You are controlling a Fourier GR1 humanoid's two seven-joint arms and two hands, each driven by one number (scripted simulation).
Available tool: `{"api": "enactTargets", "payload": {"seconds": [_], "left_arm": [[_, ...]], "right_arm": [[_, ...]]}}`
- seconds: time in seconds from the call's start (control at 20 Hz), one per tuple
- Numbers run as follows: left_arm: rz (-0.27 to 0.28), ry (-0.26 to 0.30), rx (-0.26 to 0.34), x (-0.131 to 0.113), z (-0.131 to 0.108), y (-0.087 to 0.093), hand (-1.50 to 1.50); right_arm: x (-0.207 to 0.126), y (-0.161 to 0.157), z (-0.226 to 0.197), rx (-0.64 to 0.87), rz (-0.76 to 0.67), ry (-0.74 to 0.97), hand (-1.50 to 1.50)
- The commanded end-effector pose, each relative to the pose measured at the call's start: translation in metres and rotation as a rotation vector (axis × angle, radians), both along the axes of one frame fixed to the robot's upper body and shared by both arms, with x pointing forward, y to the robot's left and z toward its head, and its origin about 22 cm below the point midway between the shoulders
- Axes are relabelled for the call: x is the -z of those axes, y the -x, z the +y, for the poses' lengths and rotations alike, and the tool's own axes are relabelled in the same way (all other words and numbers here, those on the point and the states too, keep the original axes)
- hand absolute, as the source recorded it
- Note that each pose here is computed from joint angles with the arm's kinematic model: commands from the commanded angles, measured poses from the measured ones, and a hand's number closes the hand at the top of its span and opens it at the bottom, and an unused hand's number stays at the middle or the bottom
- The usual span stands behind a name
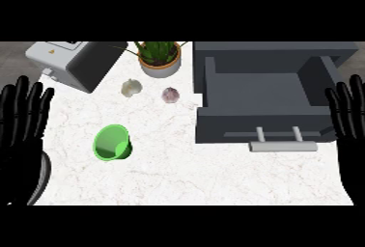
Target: Pick up the cup, place it into the drawer and close the drawer
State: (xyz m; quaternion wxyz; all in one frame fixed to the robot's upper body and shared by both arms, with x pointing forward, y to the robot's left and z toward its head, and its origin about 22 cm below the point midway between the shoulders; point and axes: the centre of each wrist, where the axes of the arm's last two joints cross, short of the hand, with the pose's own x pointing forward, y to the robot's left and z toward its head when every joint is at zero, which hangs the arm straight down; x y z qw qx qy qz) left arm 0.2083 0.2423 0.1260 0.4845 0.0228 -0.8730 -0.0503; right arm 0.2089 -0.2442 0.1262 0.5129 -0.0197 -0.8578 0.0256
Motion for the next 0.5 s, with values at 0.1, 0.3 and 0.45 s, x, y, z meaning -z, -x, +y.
{"api": "enactTargets", "payload": {"seconds": [0.1,0.3,0.45], "left_arm": [[-0.014,0.031,-0.142,-0.008,-0.043,-0.007,-1.5],[0.11,0.208,-0.253,0.011,-0.045,-0.027,-1.5],[0.099,0.238,-0.26,0.015,-0.063,-0.039,-1.5]], "right_arm": [[-0.001,0.007,0.011,-0.053,-0.007,0.021,-1.5],[-0.008,0.004,0.017,-0.16,0.045,-0.035,-1.5],[-0.001,-0.003,0.031,-0.184,0.069,-0.061,-1.5]]}}
